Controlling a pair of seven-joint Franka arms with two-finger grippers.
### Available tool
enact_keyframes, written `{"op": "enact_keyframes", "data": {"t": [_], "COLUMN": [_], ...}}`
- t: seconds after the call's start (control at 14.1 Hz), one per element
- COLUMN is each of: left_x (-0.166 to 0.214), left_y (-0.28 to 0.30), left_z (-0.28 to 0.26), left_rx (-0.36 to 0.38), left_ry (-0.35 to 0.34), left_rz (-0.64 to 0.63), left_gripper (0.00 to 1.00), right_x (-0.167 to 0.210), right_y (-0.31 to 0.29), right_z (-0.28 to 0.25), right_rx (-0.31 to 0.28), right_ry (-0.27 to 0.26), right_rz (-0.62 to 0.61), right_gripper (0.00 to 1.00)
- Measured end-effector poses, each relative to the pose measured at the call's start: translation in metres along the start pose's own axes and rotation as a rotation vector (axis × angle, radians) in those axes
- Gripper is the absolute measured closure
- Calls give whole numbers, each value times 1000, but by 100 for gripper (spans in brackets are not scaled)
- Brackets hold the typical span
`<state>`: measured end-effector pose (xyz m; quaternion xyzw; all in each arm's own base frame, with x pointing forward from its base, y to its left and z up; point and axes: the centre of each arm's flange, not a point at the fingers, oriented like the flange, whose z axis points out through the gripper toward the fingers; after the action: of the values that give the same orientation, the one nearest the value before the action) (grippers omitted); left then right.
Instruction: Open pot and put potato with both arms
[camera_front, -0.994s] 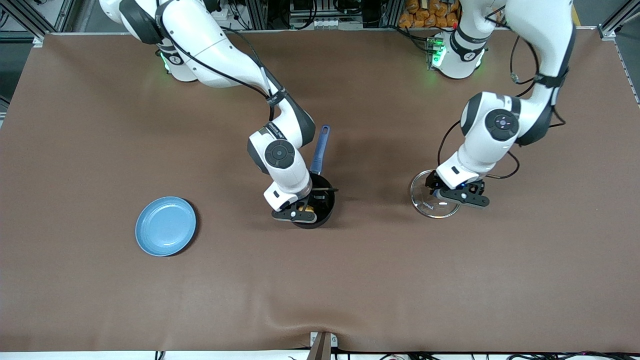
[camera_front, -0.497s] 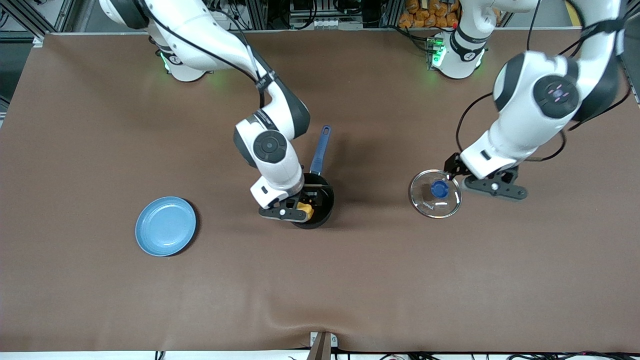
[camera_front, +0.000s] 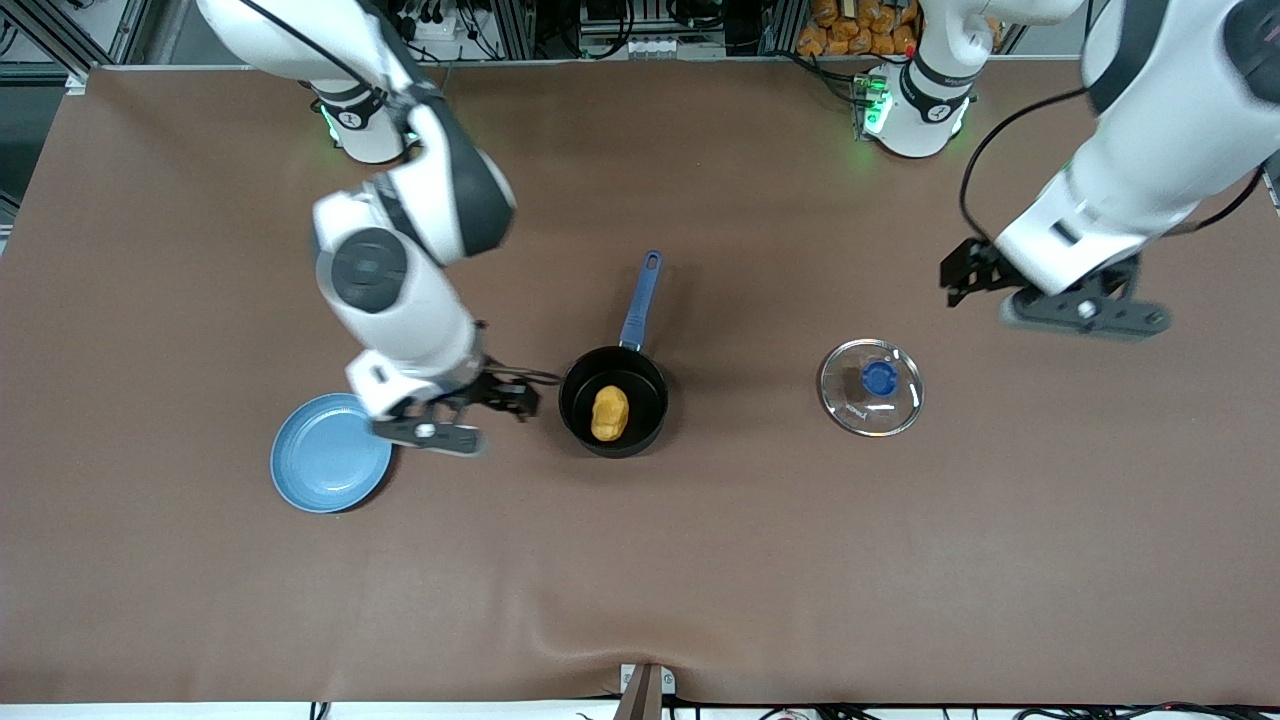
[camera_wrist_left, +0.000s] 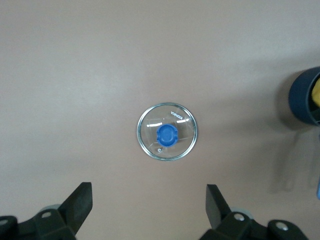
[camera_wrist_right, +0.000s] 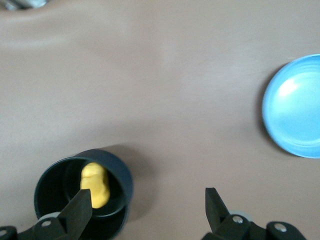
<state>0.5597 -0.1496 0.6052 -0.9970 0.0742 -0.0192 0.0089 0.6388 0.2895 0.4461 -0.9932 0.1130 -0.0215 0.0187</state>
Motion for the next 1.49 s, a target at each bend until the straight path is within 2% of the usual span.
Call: {"op": "enact_keyframes", "data": {"t": [0.28, 0.71, 1.06, 1.49], "left_x": [-10, -9, -9, -9], "left_y": [-13, -14, -14, -14], "left_z": [-36, -37, -37, -37], "left_rx": [-8, -8, -8, -8], "left_ry": [56, 58, 59, 59], "left_rz": [-20, -22, -22, -21], "left_gripper": [0, 0, 0, 0], "right_x": [32, 50, 26, -11], "right_y": [79, 221, 295, 312], "right_z": [-49, -130, -174, -204], "right_rx": [-10, -3, 15, -10], "right_ry": [-2, -3, 32, 67], "right_rz": [-40, -136, -182, -194], "right_gripper": [0, 0, 0, 0]}}
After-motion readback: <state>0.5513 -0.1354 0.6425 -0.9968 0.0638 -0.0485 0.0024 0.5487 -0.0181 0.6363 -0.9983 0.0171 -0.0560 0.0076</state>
